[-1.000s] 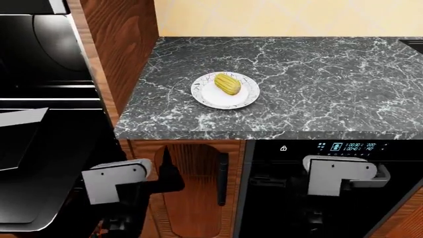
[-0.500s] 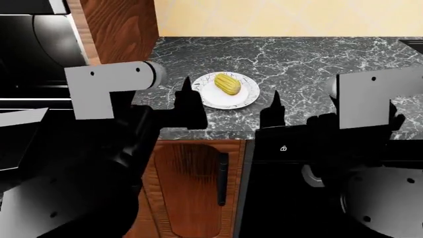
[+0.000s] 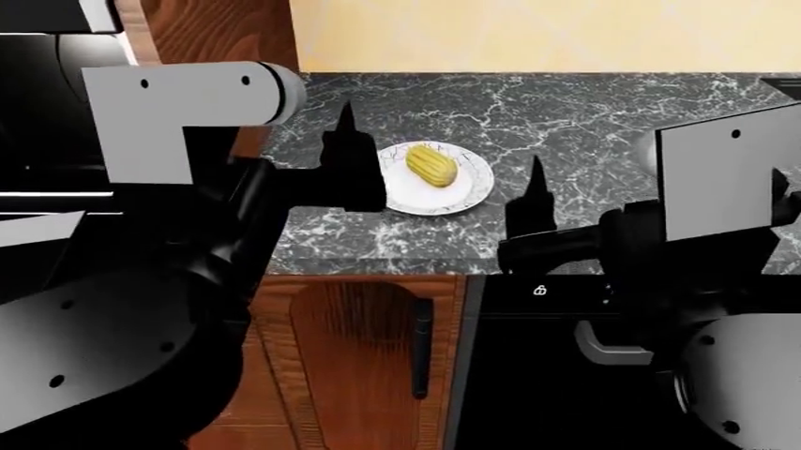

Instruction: Place the corn on the rack of the oven.

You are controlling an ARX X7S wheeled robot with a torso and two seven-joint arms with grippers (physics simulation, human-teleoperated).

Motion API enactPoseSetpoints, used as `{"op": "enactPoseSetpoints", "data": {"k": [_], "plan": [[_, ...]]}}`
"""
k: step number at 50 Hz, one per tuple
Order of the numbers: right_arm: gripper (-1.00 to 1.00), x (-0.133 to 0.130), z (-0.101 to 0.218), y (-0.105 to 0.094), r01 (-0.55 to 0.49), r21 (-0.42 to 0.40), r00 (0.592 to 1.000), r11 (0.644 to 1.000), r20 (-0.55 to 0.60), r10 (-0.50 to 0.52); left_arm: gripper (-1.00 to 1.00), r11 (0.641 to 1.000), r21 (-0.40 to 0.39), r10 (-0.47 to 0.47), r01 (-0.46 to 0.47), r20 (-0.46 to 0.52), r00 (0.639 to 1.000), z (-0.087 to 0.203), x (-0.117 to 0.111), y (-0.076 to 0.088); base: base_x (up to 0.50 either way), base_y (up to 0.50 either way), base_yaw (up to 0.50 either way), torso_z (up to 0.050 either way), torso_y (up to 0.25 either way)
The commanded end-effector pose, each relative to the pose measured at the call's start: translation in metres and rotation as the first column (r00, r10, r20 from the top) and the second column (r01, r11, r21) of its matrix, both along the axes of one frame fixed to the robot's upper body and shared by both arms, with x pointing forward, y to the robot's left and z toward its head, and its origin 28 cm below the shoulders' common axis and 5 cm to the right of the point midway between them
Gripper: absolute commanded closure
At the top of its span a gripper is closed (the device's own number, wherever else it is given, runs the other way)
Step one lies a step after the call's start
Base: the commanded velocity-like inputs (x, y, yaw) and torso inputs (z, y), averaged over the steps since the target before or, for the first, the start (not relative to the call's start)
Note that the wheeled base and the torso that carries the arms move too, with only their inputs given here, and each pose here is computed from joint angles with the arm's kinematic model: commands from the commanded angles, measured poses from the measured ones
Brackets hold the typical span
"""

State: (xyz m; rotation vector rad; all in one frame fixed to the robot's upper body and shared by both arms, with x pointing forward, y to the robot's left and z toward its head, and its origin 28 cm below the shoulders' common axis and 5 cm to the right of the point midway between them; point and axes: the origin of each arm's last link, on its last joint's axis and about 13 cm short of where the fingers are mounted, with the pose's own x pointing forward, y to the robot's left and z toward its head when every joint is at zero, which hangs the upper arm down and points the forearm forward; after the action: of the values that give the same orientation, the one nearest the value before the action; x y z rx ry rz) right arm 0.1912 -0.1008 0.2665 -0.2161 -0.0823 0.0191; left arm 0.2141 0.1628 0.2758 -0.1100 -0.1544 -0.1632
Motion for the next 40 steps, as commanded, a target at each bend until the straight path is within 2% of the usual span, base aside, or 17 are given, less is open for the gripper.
{"op": "enactPoseSetpoints", "data": {"k": [1,40], "plan": [[-1.00,0.0031,-0.0027,-0.0015,-0.006,-0.022,1.000,1.000,-0.001,0.006,-1.00,1.000,0.001,-0.006,0.006,0.009,1.000,0.0010,0.0008,0.0004,0.14,0.00,0.00,0.000,0.000],[-1.00,0.0090,-0.0055,-0.0040,0.002,-0.044,1.000,0.999,-0.019,-0.003,-1.00,1.000,0.006,0.017,-0.017,0.004,1.000,0.0022,0.0074,0.0008,0.14,0.00,0.00,0.000,0.000]]}}
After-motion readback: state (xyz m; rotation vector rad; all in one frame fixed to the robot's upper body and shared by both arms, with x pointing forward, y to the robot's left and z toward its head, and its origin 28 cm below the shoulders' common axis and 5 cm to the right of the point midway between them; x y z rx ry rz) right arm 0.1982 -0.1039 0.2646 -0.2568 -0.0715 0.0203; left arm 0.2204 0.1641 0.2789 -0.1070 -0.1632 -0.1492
